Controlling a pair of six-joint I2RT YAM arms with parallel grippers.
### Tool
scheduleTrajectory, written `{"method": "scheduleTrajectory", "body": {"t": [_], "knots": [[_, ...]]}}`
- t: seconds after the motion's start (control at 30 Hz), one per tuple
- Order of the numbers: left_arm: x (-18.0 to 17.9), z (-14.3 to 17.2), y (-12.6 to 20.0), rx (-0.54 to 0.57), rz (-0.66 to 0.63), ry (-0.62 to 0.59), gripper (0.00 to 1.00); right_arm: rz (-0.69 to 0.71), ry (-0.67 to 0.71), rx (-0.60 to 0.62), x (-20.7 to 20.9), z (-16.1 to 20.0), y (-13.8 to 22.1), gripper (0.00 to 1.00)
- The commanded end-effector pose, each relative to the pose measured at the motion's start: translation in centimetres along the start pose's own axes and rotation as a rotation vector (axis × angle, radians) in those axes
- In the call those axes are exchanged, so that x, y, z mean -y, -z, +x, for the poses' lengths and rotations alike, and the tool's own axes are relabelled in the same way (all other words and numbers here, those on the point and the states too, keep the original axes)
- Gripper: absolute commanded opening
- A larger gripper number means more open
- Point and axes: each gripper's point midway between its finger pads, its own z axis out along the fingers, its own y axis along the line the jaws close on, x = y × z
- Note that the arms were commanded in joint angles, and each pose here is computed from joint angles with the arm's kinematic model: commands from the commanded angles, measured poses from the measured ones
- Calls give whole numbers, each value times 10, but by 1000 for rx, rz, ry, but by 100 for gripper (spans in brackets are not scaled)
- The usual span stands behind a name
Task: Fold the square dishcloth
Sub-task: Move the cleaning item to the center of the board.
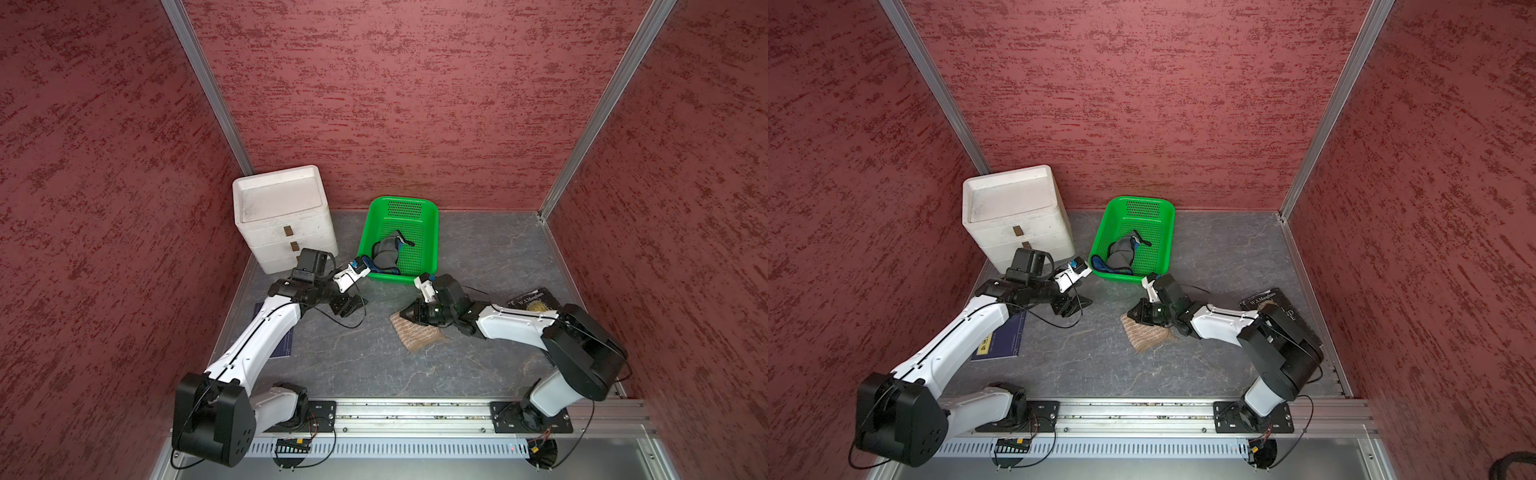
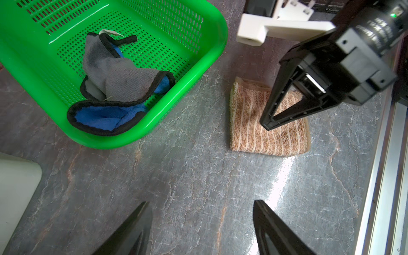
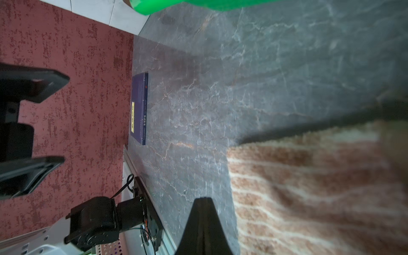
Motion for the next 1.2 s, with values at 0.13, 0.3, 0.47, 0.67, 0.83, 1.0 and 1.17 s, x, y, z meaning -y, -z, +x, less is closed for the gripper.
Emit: {"method": "scheduleTrajectory", "body": {"t": [0.13,0.3,0.47,0.67,0.83,1.0,1.17], "knots": [[-2,3,1,-6,-17,-22,75,140,-113,-19,86,4,-18,0],[-2,5,-2,-12,-21,-31,75,61,-126,-42,87,9,-15,3],[-12,-10,-9,-5,-73,-40,75,9,-42,-4,43,16,8,18],[-41,-50,-25,-10,-148,-51,75,65,-20,8,41,40,19,20],[-71,-58,-57,-123,-190,-79,76,188,-74,-36,83,63,15,16],[-92,-47,-83,-265,-194,-109,76,320,-159,0,125,52,23,10],[-95,-30,-93,-362,-155,-103,76,462,-271,137,168,14,59,7]]}}
